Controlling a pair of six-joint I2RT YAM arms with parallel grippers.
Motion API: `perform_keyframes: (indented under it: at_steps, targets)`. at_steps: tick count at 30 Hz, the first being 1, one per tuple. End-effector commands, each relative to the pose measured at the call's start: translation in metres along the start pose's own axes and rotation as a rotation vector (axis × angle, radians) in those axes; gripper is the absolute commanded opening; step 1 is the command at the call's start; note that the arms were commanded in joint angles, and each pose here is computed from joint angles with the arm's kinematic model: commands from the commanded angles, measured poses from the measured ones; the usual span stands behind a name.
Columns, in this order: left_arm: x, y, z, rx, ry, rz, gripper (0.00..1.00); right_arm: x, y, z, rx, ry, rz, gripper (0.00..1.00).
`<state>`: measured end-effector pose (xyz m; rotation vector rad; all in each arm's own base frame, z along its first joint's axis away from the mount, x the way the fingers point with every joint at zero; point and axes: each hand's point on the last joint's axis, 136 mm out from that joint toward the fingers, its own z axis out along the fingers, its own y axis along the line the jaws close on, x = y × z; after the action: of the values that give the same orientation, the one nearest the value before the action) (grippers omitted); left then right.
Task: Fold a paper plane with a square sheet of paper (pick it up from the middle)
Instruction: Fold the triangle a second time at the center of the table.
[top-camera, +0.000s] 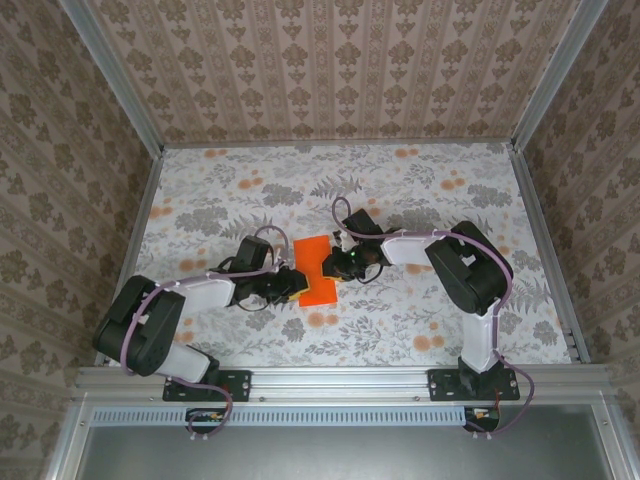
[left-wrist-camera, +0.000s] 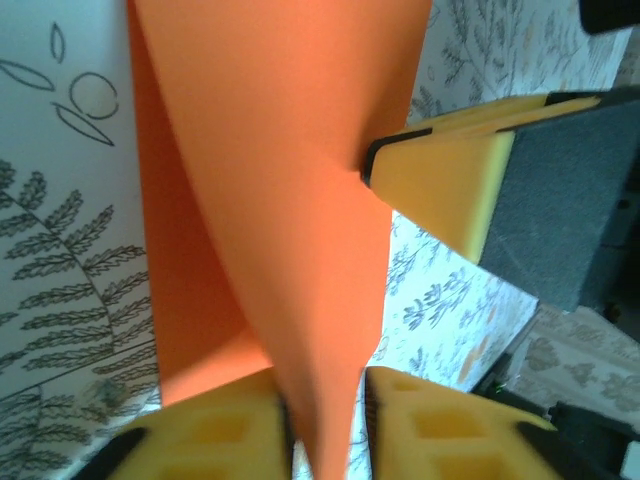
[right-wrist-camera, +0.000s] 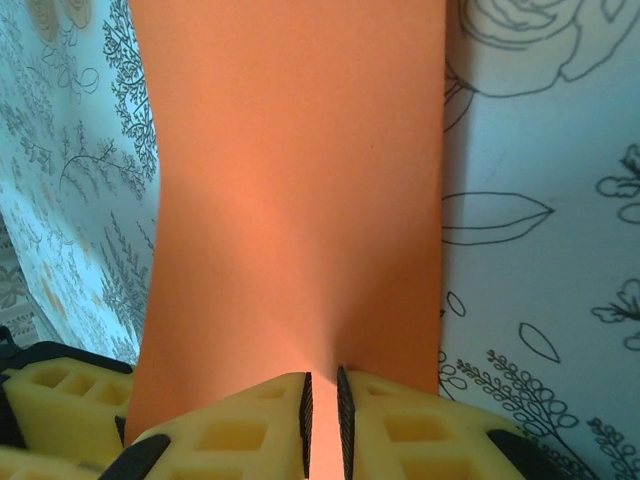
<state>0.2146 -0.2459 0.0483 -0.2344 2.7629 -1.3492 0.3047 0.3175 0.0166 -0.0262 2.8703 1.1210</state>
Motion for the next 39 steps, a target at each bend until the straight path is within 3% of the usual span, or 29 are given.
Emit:
perform_keyframes:
  at_steps: [1,9,20,30,39]
  targets:
    - [-0.001,-0.027,-0.007,0.088,-0.009,0.052,0.36,0.014,-0.03,0.01,0.12,0.046,0.035,0.19]
    - [-0.006,-0.046,-0.008,0.152,-0.004,0.091,0.4,0.016,-0.034,0.01,0.148,0.052,0.032,0.19]
    - [-0.025,-0.037,0.016,0.148,-0.015,0.033,0.43,0.012,-0.011,0.004,0.073,0.049,0.015,0.2]
    - [-0.029,-0.025,0.022,0.126,-0.018,0.003,0.45,-0.007,0.013,-0.041,-0.017,-0.073,-0.01,0.33]
    - [-0.028,-0.018,0.023,0.106,-0.018,-0.007,0.35,0.011,0.025,-0.044,-0.101,-0.02,-0.099,0.39]
